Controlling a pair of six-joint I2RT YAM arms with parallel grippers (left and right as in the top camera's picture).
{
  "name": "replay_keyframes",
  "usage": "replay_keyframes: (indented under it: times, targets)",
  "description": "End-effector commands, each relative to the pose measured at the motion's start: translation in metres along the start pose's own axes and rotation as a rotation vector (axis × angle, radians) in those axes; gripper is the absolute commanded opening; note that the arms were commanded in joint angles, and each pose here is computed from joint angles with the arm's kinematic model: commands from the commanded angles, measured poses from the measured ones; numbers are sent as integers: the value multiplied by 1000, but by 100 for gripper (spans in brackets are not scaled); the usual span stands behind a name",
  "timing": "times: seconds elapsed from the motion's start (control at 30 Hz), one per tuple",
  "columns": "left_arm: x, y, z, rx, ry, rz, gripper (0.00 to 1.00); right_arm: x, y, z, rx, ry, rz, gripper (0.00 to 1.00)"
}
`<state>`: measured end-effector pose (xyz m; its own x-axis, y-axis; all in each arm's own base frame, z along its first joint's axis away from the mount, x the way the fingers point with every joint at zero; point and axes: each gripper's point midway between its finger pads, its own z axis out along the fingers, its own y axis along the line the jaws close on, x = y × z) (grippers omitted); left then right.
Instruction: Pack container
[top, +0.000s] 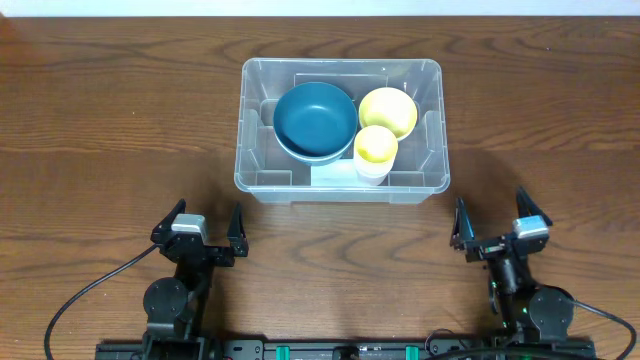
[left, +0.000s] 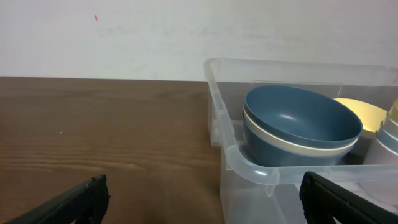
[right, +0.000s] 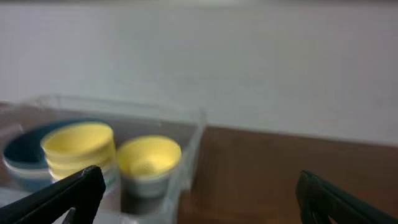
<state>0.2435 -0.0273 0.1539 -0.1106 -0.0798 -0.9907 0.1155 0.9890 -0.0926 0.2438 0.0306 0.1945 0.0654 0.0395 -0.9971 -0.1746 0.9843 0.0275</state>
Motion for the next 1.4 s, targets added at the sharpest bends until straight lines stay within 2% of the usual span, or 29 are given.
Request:
replay_keyframes:
  times: [0.0,0.13,1.37]
  targets:
    - [15,0,1,6,47,11,98,11,-14,-1,75,35,-15,99]
    - [15,0,1,6,47,11,98,36,-23,-4,123,139,-3,99]
    - [15,0,1,6,47,11,98,36,-25,-5,138,140,-26,99]
